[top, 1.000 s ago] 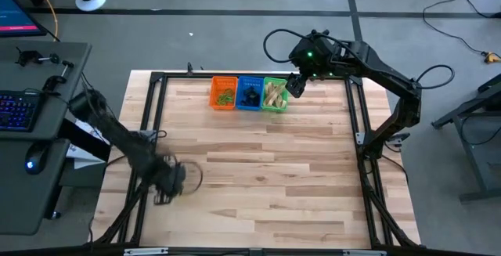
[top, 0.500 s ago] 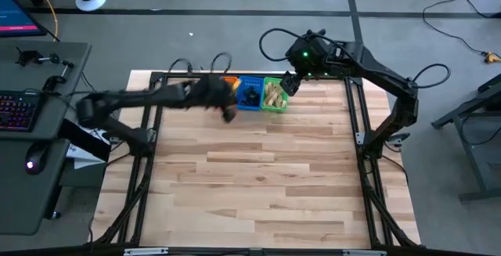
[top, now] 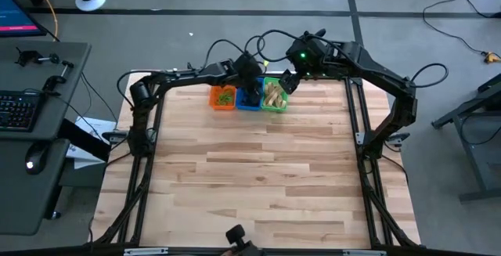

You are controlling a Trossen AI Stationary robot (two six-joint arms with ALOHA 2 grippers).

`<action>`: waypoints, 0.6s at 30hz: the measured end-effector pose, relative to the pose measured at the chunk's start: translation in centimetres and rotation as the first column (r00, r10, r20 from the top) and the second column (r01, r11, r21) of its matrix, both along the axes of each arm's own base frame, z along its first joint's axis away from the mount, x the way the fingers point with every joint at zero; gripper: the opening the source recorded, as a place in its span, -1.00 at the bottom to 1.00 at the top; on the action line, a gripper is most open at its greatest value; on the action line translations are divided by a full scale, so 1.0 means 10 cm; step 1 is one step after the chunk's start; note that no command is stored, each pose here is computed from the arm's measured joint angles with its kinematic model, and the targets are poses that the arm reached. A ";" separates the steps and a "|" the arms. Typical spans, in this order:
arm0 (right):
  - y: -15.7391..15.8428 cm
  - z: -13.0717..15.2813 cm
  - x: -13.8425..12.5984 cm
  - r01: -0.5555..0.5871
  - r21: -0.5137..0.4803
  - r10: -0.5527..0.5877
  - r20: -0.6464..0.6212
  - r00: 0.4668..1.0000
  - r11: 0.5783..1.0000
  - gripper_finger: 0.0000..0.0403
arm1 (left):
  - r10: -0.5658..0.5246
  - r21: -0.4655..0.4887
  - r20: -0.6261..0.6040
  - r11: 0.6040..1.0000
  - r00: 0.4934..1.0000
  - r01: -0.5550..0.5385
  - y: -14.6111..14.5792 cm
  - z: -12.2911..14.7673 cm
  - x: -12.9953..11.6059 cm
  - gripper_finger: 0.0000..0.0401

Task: Sort rubber bands into baskets
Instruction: Put the black rubber band into the blue bin, then return to Home Position

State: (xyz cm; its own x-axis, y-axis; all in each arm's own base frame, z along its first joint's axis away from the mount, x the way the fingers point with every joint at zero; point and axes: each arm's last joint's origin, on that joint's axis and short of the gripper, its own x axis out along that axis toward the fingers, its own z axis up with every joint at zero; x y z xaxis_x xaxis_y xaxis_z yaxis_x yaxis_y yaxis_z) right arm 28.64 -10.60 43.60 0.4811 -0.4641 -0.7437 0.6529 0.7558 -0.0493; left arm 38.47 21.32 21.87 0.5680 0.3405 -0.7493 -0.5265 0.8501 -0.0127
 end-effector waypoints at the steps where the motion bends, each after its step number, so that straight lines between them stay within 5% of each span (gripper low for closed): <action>1: 0.00 0.00 0.00 0.001 0.002 -0.001 -0.004 1.000 1.000 0.34 | -0.004 -0.006 -0.017 1.000 1.000 0.004 0.00 0.00 0.00 -0.80; 10: 0.01 -0.03 -0.04 -0.009 0.015 0.009 -0.055 0.998 1.000 0.34 | 0.002 -0.136 -0.071 0.991 0.997 -0.012 -0.05 -0.02 -0.07 -0.25; 18: 0.04 -0.09 -0.12 -0.074 0.029 0.078 -0.190 0.979 0.997 0.34 | -0.062 -0.249 0.005 0.967 0.998 0.061 -0.25 0.16 -0.18 -0.14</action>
